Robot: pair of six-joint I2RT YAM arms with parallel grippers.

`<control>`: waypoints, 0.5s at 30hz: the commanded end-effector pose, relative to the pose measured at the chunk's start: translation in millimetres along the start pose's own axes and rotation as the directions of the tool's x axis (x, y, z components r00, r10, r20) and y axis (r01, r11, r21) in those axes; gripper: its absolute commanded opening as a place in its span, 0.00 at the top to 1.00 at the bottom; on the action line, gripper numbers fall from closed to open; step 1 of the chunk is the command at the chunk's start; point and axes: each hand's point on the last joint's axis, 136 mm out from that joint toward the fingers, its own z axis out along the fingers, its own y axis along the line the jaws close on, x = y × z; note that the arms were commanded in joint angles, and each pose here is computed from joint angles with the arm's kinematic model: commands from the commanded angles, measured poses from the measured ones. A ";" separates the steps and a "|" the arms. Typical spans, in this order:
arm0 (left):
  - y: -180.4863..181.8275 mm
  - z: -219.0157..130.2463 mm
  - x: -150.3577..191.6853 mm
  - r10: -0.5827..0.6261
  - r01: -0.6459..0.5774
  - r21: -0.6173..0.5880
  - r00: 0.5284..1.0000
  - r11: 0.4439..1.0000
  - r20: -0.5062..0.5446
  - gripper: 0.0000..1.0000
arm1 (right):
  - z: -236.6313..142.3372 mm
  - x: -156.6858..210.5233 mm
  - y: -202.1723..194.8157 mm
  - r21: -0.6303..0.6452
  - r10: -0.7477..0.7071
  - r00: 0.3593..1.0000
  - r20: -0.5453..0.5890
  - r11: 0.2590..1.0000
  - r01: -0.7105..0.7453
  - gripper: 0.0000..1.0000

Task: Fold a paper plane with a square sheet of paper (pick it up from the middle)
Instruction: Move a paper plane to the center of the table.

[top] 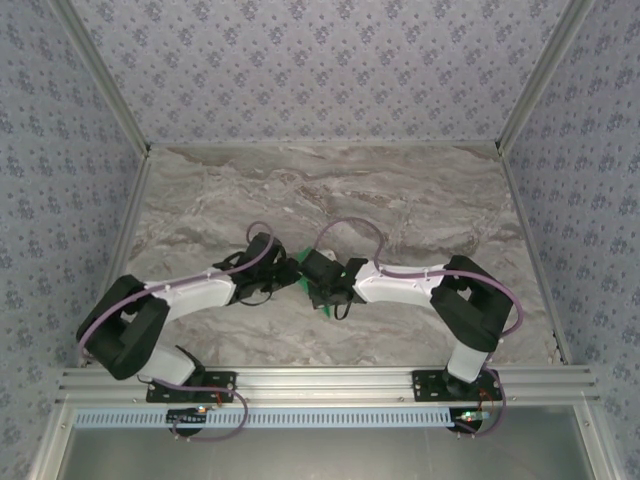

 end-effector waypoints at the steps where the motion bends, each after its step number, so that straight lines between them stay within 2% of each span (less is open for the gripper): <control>1: 18.2 -24.2 -16.7 0.008 0.000 -0.130 0.998 0.991 0.059 0.37 | -15.6 -12.1 -16.1 0.083 0.028 0.999 0.046 0.996 -0.032 0.88; 3: 27.8 -38.1 -24.7 0.019 0.000 -0.191 0.995 0.982 0.101 0.26 | -15.9 -13.3 -18.2 0.094 0.026 0.999 0.047 0.995 -0.030 0.87; 6: 39.8 -54.6 -33.5 0.026 0.013 -0.260 0.989 0.965 0.144 0.15 | -8.5 -11.6 -19.8 0.109 0.025 0.999 0.025 0.994 -0.027 0.87; 15: 55.2 -63.3 -35.9 0.014 0.035 -0.304 0.988 0.952 0.157 0.01 | 9.4 -12.2 -15.1 0.120 0.029 0.999 -0.015 0.992 -0.027 0.78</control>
